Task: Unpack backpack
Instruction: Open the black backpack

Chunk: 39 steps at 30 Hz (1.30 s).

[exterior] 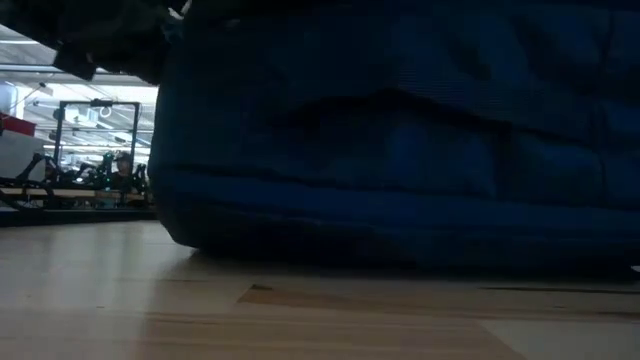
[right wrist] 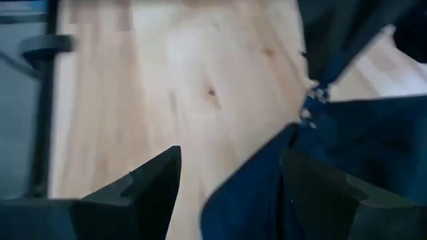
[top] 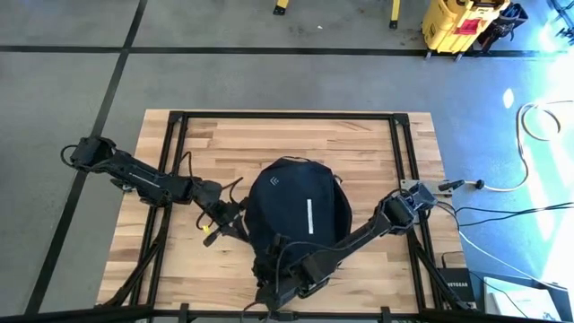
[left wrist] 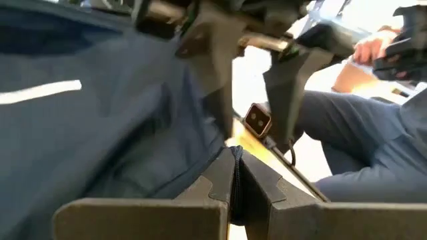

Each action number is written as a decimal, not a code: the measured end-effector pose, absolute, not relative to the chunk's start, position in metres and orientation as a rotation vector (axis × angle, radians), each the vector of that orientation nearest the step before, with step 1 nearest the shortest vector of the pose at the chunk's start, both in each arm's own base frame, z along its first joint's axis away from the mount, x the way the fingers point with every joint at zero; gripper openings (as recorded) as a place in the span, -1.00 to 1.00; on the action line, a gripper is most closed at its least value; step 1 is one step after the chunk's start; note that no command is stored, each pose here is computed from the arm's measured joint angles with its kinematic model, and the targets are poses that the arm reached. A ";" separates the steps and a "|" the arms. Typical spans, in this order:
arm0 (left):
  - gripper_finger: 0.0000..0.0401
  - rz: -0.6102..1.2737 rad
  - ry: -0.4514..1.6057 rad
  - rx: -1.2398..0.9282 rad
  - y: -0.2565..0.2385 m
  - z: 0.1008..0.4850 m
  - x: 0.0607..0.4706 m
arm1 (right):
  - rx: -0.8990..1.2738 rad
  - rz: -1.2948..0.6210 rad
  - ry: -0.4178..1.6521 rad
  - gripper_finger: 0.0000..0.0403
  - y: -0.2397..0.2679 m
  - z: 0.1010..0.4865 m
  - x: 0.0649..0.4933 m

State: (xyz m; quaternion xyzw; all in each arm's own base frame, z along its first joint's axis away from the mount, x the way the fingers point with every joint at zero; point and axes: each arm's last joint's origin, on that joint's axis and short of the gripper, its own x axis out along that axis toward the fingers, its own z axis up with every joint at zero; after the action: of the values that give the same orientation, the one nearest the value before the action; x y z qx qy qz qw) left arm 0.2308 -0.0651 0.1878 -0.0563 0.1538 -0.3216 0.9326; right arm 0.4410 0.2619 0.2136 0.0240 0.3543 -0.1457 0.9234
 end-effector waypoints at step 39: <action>-1.00 -0.699 0.301 -0.113 -0.065 0.189 0.231 | -0.068 -0.392 0.678 0.10 0.247 0.209 0.456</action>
State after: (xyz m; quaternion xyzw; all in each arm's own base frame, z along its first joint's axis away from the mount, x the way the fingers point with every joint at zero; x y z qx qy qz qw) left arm 0.2310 -0.0648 0.1887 -0.0550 0.1467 -0.3407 0.9270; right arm 0.4559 0.2474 0.2092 -0.0333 0.3303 -0.1911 0.9237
